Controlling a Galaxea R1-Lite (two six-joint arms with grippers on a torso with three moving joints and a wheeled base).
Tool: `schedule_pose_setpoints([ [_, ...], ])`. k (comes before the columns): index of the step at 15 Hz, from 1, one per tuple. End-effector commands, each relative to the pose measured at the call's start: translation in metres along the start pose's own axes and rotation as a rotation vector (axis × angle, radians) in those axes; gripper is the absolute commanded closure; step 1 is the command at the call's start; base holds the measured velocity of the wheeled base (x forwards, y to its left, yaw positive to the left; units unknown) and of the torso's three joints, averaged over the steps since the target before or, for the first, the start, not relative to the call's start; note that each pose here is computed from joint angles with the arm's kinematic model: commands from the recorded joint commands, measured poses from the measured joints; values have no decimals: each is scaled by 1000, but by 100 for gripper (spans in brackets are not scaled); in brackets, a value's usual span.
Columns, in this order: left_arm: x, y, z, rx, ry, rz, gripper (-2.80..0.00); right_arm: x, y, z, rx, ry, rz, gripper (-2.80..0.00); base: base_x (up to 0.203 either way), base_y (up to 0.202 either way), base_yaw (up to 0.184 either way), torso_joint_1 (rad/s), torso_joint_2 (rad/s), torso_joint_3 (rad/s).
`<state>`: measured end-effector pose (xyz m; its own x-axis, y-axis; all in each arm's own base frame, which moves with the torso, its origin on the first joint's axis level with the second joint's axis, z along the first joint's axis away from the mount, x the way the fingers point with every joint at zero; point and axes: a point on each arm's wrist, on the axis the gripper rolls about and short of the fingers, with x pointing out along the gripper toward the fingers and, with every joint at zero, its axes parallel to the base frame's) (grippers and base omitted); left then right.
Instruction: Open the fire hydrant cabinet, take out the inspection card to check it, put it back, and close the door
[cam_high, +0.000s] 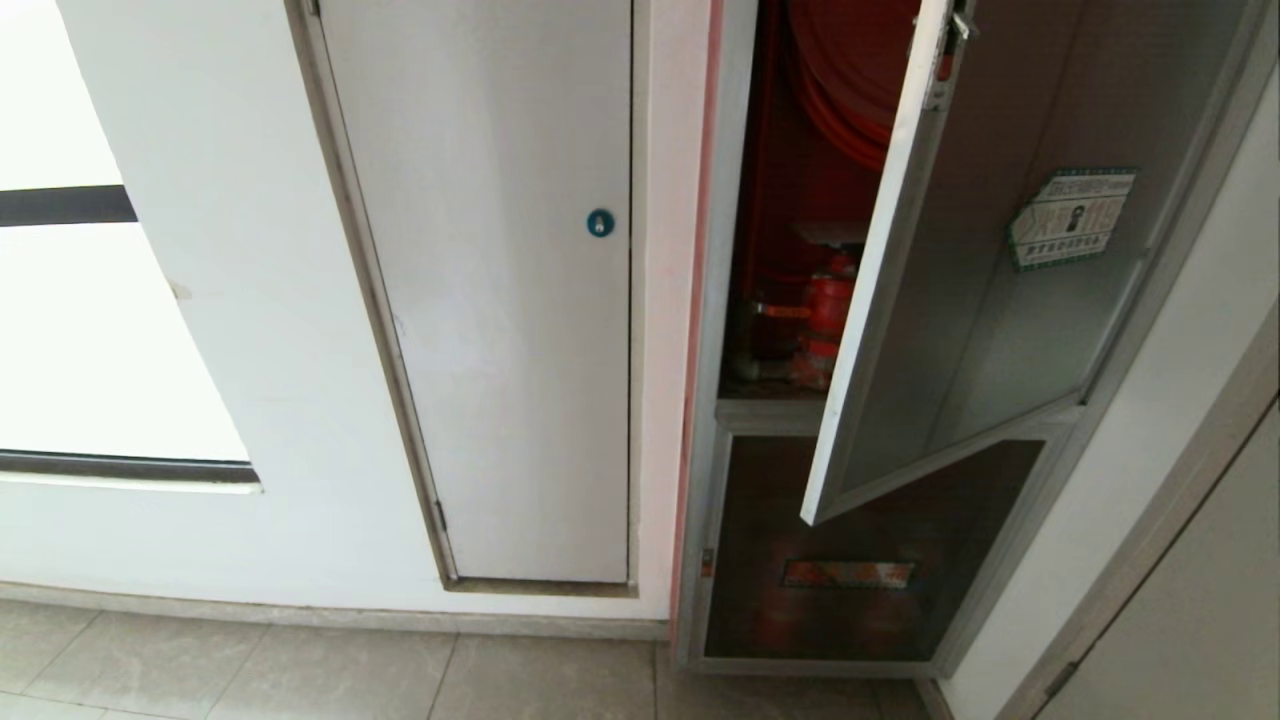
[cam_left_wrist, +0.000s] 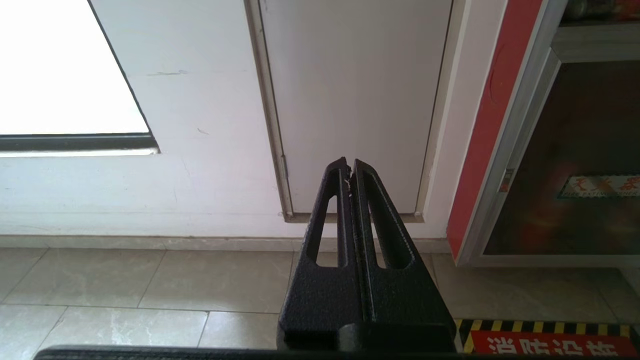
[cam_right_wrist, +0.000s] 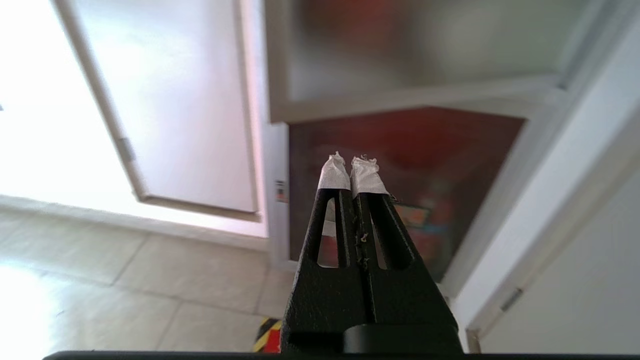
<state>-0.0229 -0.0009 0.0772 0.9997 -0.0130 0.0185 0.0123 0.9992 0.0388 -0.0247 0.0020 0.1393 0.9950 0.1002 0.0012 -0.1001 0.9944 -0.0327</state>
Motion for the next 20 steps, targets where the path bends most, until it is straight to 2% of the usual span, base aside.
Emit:
schedule_pose_setpoints([
  [1,1,0,-2,0,6,0,0,23,-2,32,10,90,57,0,0,0,0,0,0,0],
  [4,1,0,-2,0,9,0,0,51,-3,54,25,151,159,0,0,0,0,0,0,0],
  [8,1,0,-2,0,6,0,0,90,-4,66,47,190,310,0,0,0,0,0,0,0],
  [11,1,0,-2,0,7,0,0,120,-5,69,75,267,366,0,0,0,0,0,0,0],
  [13,1,0,-2,0,6,0,0,140,-3,71,78,284,400,0,0,0,0,0,0,0],
  [16,1,0,-2,0,7,0,0,172,5,64,78,327,463,0,0,0,0,0,0,0],
  [20,1,0,-2,0,8,0,0,212,31,60,62,351,589,0,0,0,0,0,0,0],
])
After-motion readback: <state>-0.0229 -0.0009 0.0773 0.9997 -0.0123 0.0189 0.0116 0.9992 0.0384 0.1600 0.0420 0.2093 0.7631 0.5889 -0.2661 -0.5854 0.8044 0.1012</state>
